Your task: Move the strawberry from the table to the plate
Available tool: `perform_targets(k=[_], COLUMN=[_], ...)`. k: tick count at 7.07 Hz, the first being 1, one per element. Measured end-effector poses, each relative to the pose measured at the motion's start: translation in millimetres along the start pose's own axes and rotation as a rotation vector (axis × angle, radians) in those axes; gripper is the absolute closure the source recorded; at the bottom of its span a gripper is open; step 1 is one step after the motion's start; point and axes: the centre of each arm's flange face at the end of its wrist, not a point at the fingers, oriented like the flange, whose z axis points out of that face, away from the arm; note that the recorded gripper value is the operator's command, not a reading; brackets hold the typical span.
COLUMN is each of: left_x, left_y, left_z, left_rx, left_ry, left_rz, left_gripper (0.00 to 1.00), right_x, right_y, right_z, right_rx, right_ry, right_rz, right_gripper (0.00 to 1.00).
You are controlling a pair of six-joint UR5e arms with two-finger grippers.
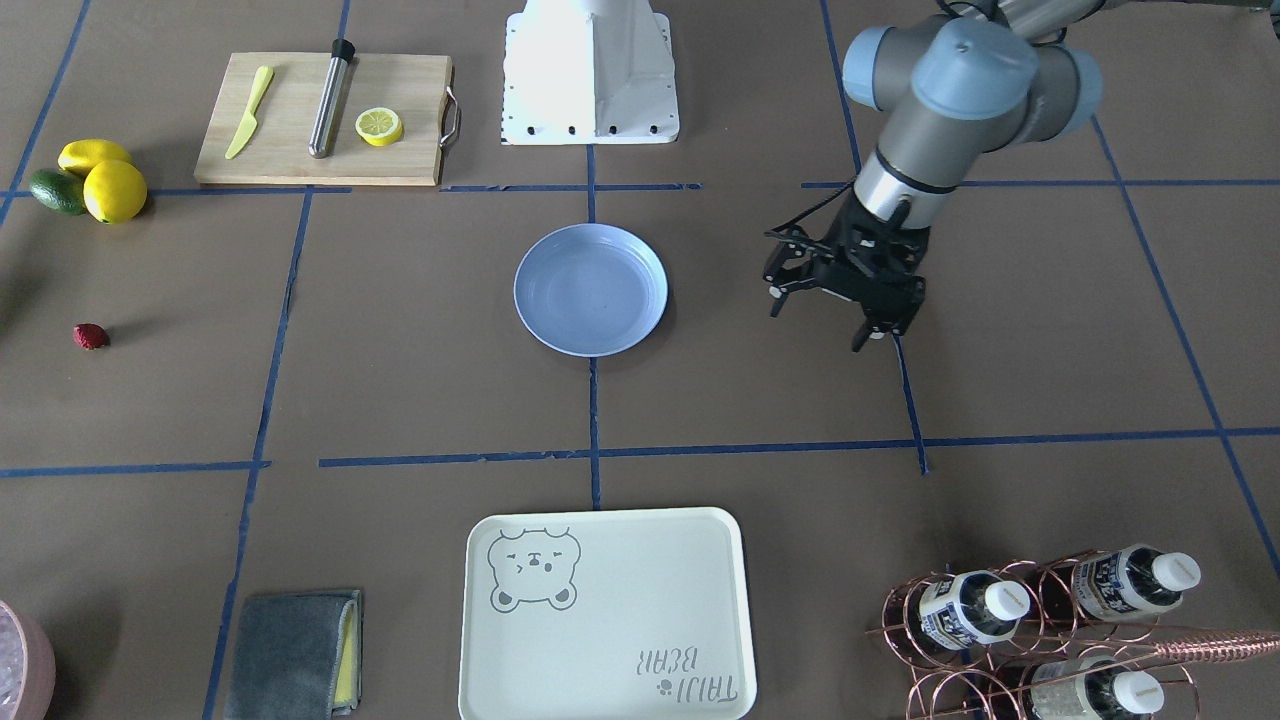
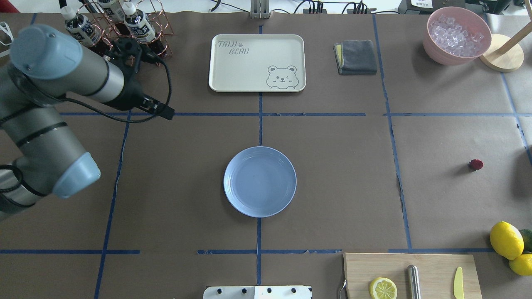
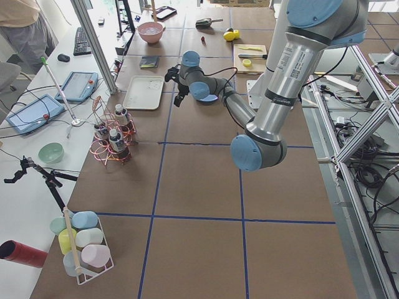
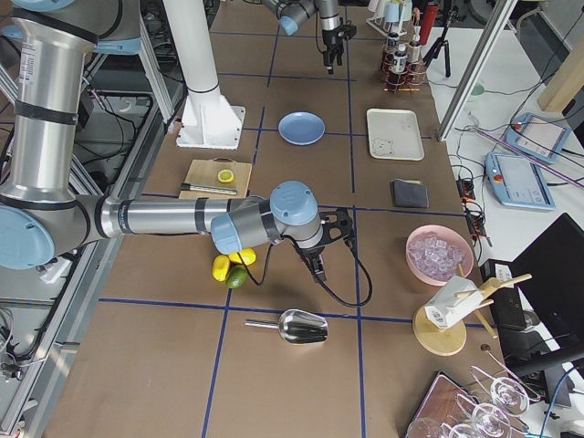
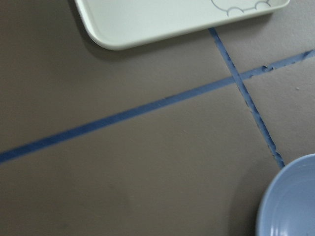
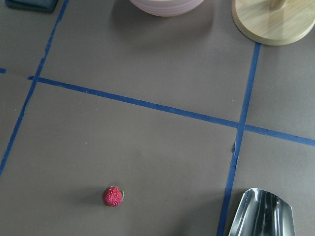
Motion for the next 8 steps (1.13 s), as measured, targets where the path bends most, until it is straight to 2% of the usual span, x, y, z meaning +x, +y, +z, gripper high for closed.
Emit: perform_targets(k=[2, 3, 4, 5, 6, 7, 8], left_x=[-158, -240, -309, -363, -410, -439, -452], left_y=[8, 25, 46, 78, 125, 174, 214], left_z=[-62, -88, -108, -122, -134, -141, -141], left_rx=[-0.071, -0.131, -0.190, -0.230, -0.263, -0.274, -0.269], left_ry=[-0.128, -0.166, -0.178, -0.181, -0.176, -0.148, -0.100], left_rz=[0.026, -0.013, -0.084, -0.108, -0.123, -0.169, -0.218], left_gripper=[0.00, 0.00, 0.00, 0.00, 0.00, 0.00, 0.00], right_x=[-18, -27, -34, -38, -43, -48, -50], right_y=[-4, -6, -6, -3, 1, 8, 21], right_z=[-8, -7, -4, 1, 12, 28, 45], right_rx=[0.086, 0.107, 0.114, 0.111, 0.090, 0.059, 0.029], right_ry=[-0.038, -0.058, -0.072, -0.077, -0.080, -0.061, -0.019], right_rz=[0.063, 0.066, 0.046, 0.027, 0.015, 0.004, -0.005], right_gripper=[0.00, 0.00, 0.00, 0.00, 0.00, 0.00, 0.00])
